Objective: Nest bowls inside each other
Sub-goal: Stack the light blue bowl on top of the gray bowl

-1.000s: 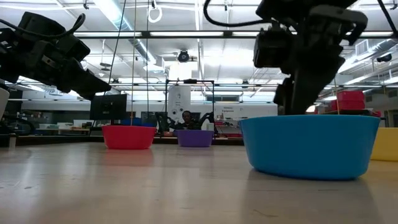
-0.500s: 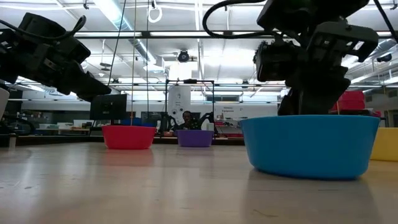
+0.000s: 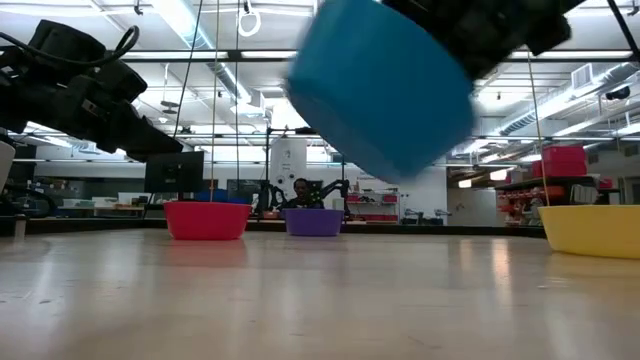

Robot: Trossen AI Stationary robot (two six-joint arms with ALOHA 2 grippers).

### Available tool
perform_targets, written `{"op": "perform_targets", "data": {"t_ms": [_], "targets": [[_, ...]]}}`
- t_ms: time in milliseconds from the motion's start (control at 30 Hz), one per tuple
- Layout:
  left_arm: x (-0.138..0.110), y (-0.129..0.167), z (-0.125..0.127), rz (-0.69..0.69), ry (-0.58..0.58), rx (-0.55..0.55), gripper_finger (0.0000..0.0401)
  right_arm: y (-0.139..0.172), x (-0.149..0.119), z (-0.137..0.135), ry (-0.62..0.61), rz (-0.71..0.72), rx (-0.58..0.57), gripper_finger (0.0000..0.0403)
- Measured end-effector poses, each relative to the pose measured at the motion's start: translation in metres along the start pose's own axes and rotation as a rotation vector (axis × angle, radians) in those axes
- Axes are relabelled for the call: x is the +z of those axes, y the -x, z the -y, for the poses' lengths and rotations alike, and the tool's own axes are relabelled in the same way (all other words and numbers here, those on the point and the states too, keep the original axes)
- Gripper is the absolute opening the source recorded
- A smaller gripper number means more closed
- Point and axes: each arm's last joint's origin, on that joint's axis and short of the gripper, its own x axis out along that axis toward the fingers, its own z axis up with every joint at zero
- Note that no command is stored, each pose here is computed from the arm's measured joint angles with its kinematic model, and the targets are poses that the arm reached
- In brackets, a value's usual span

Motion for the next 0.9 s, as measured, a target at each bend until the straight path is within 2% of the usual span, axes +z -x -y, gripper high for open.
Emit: {"op": "perform_targets", "data": {"t_ms": [100, 200, 533, 767, 900], "targets": [[0.001, 0.000, 0.000, 0.006, -0.002, 0.012, 0.0071, -0.006, 0.020, 0.006, 0.046, 0.098, -0.030, 0.0002], [0.002, 0.000, -0.001, 0.020, -0.007, 0.018, 0.0071, -0.027, 0.039, 0.009, 0.103, 0.139, -0.032, 0.0002], [0.001, 0.000, -0.002, 0.009, -0.007, 0.071, 0.0071, -0.105, 0.097, 0.002, 0.275, 0.220, 0.145, 0.0001], [0.001, 0.000, -0.003, 0.007, -0.008, 0.107, 0.0071, -0.138, 0.111, -0.003, 0.300, 0.234, 0.276, 0.0000], [0.001, 0.000, -0.004, 0.007, -0.008, 0.127, 0.0071, -0.151, 0.112, -0.008, 0.306, 0.277, 0.294, 0.0000]]}}
